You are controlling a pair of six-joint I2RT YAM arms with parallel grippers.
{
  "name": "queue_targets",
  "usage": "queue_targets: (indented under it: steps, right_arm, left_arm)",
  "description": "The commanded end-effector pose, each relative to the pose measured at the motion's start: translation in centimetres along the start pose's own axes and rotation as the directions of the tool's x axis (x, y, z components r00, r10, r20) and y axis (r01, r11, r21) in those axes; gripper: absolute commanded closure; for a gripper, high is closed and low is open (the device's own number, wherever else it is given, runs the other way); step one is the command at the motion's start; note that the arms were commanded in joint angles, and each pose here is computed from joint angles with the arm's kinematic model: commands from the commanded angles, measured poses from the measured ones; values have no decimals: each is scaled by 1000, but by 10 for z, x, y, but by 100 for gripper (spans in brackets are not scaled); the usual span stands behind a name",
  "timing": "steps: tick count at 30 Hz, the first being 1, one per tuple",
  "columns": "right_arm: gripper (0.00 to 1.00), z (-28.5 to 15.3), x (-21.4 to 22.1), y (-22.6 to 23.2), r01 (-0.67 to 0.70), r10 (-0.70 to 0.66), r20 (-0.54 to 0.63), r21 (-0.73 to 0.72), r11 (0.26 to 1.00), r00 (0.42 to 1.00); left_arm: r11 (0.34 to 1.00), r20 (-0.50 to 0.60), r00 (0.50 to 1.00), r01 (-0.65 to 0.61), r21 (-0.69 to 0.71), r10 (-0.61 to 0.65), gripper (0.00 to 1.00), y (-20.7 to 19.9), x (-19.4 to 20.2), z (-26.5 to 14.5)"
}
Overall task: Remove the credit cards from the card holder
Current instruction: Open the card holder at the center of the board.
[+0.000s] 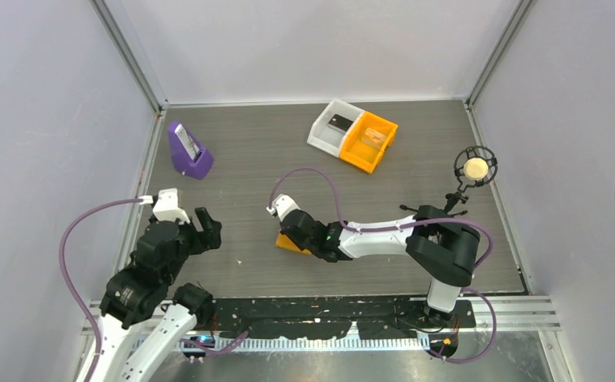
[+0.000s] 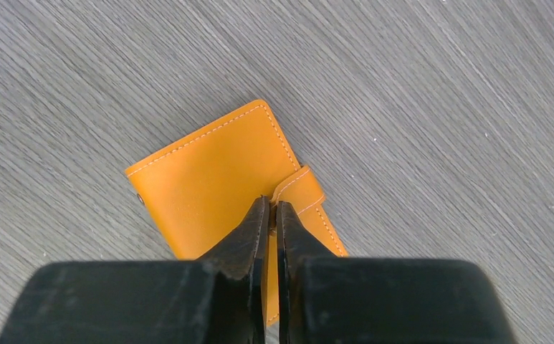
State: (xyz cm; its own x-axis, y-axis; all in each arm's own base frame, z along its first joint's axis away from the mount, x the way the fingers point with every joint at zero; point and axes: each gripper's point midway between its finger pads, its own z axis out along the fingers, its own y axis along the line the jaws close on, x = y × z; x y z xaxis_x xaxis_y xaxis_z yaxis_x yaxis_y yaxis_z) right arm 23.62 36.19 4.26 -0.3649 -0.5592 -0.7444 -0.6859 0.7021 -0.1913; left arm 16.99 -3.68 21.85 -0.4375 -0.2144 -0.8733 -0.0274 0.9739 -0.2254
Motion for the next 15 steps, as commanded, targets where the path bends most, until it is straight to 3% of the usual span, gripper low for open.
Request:
queue_targets:
  steps: [1,8,11,15]
  right_arm:
    - [95,-10,-5,1,-57,58,22,-28,998,998]
    - [95,-26,-37,14,-217,230,76,-154,964,970]
    - [95,-22,-39,-4,-411,423,28,-190,892,906]
    - [95,-26,-37,-10,-545,563,-44,-319,775,826]
  left_arm:
    - [998,-34,999,31,53,-29,22,-13,5,4]
    - [985,-155,983,119,126,-99,26,-36,32,19]
    - [969,-231,964,173,174,-130,28,-52,51,30]
    - [961,-311,937,220,166,-161,28,-57,77,42]
